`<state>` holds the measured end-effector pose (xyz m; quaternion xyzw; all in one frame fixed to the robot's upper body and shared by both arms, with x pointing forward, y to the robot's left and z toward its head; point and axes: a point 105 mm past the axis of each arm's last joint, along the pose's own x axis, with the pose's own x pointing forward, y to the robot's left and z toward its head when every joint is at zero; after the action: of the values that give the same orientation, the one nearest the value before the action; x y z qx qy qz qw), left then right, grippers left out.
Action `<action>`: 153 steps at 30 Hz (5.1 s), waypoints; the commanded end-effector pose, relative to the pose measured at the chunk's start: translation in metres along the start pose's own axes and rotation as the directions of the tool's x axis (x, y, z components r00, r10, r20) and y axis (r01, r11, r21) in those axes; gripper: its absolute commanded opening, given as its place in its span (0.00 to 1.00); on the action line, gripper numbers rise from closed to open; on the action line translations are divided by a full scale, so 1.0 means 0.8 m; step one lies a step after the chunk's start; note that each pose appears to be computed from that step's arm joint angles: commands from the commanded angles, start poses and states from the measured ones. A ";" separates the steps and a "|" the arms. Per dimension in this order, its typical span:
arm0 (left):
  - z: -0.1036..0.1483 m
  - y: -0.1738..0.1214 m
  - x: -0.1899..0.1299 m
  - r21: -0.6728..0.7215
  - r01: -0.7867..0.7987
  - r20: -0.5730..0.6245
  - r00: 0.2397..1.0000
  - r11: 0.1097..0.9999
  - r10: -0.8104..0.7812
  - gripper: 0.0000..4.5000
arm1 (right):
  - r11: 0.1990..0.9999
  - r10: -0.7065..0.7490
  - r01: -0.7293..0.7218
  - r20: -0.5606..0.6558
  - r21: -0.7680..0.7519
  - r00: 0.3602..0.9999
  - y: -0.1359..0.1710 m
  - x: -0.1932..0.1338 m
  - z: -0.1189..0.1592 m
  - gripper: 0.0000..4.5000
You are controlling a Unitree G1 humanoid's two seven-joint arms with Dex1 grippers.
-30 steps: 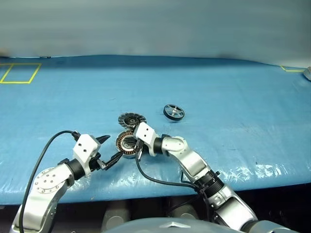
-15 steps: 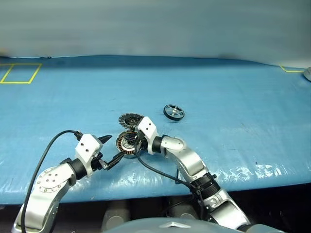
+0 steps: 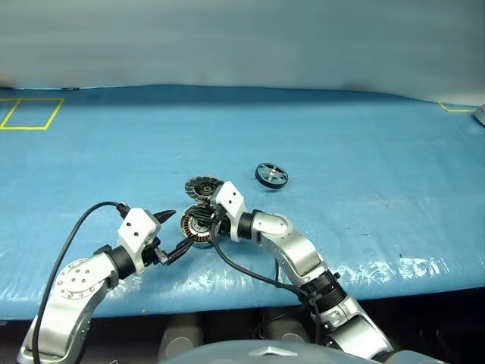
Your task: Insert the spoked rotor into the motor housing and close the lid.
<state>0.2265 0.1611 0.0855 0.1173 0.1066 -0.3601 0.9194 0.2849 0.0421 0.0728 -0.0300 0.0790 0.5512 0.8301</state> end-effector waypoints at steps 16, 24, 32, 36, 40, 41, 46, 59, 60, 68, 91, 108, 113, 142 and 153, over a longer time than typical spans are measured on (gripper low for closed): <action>0.010 0.001 0.001 0.025 -0.003 0.028 1.000 1.000 0.003 0.91 | 0.972 -0.138 0.065 -0.325 -0.227 0.936 -0.018 0.000 -0.068 0.01; 0.010 0.003 0.002 0.027 -0.004 0.031 1.000 1.000 0.003 0.91 | 0.937 -0.175 -0.002 -0.474 -0.349 0.863 -0.026 -0.017 -0.097 0.01; 0.008 0.004 0.004 0.024 -0.002 0.035 0.999 1.000 0.001 0.91 | 0.978 -0.044 0.043 -0.001 -0.204 0.999 0.005 0.005 0.002 0.01; 0.008 0.005 0.004 0.026 0.001 0.036 0.999 1.000 -0.002 0.91 | 0.980 0.001 0.026 0.138 -0.199 0.990 0.010 -0.002 0.033 0.01; 0.009 0.005 0.004 0.030 0.003 0.034 0.999 1.000 -0.004 0.91 | 0.984 0.049 -0.017 0.178 -0.178 0.983 0.015 -0.013 0.045 0.01; 0.009 0.005 0.003 0.030 0.004 0.034 0.999 1.000 -0.005 0.91 | 0.984 0.067 -0.036 0.175 -0.177 0.982 0.017 -0.017 0.046 0.01; 0.016 -0.001 0.005 0.045 0.025 0.051 0.998 0.999 -0.027 0.91 | 0.955 0.068 -0.075 -0.035 -0.288 0.997 -0.005 -0.070 0.025 0.01; 0.022 -0.026 0.025 0.028 0.084 0.102 0.991 0.996 -0.087 0.91 | 0.906 -0.303 0.178 -0.294 -0.385 0.907 -0.126 -0.122 0.075 0.27; 0.021 -0.027 0.026 0.028 0.086 0.104 0.991 0.996 -0.089 0.91 | 0.905 -0.311 0.173 -0.325 -0.389 0.893 -0.133 -0.123 0.070 0.33; 0.019 -0.025 0.028 0.016 0.063 0.115 0.991 0.998 -0.064 0.91 | 0.886 -0.412 0.250 -0.417 -0.389 0.810 -0.186 -0.140 0.068 0.69; 0.013 -0.034 0.030 -0.018 0.063 0.117 0.991 0.998 -0.060 0.91 | 0.915 -0.394 0.384 -0.485 -0.125 0.781 -0.206 -0.140 0.046 0.69; 0.021 -0.034 0.033 0.007 0.084 0.133 0.988 0.996 -0.084 0.91 | 0.927 -0.343 0.371 -0.532 -0.057 0.774 -0.188 -0.130 0.017 0.69; 0.032 -0.043 0.034 0.046 0.116 0.161 0.979 0.992 -0.122 0.91 | 0.920 -0.355 0.389 -0.539 -0.055 0.764 -0.191 -0.133 0.013 0.69; 0.031 -0.021 0.019 0.011 0.019 0.218 0.976 1.000 -0.020 0.91 | 0.953 -0.299 0.285 -0.483 -0.104 0.823 -0.153 -0.144 0.021 0.29; 0.002 -0.022 -0.006 -0.003 0.003 0.124 0.992 1.000 -0.002 0.91 | 0.998 0.052 -0.043 -0.178 0.055 0.983 -0.035 -0.162 0.054 0.29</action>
<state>0.2112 0.1528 0.0735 0.0890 0.0768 -0.3617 0.9248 0.2771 -0.0915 0.1082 -0.0807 0.2296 0.5236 0.8165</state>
